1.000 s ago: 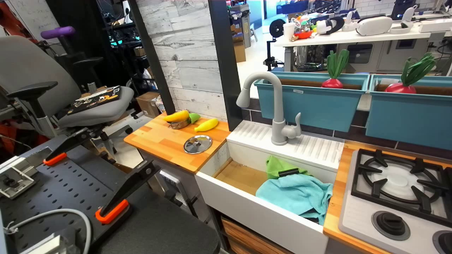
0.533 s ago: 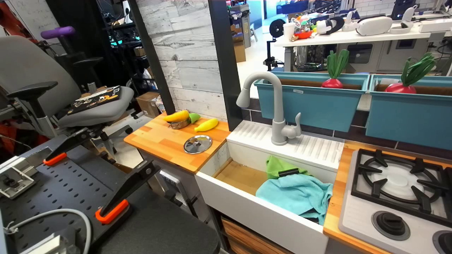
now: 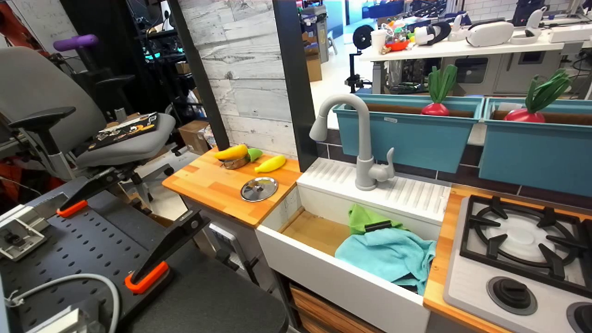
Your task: Turn the tap nozzle to the right
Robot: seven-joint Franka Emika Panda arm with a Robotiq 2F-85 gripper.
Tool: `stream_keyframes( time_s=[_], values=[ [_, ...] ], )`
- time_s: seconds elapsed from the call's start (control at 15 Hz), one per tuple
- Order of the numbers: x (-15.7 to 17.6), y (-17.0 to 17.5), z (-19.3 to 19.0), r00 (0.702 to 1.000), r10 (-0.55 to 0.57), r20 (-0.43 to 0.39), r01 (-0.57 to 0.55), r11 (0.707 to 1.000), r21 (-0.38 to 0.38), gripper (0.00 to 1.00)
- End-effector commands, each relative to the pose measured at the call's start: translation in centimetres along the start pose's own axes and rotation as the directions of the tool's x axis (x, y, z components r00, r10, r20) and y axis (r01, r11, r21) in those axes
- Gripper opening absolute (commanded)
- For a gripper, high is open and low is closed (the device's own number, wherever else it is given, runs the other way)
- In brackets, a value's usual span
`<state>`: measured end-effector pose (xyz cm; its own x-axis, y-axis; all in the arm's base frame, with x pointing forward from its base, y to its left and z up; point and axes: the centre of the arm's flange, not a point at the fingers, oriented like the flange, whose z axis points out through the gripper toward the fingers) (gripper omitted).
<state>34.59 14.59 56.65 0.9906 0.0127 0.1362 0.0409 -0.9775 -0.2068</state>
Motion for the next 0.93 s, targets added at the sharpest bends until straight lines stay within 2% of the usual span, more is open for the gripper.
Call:
stream_keyframes(
  time_s=[0.0, 0.13, 0.4, 0.6, 0.87],
  values=[
    [0.0, 0.0, 0.0, 1.000, 0.000, 0.000, 0.000, 1.000, 0.000, 1.00],
    [0.0, 0.0, 0.0, 1.000, 0.000, 0.000, 0.000, 1.000, 0.000, 1.00],
    [1.0, 3.3, 3.5, 0.998, 0.056, 0.025, -0.055, 0.998, -0.035, 1.00],
    [1.8, 6.7, 7.2, 0.993, 0.113, 0.045, -0.110, 0.992, -0.066, 1.00],
    [3.1, 12.3, 13.7, 0.978, 0.199, 0.065, -0.194, 0.978, -0.071, 1.00]
  ],
)
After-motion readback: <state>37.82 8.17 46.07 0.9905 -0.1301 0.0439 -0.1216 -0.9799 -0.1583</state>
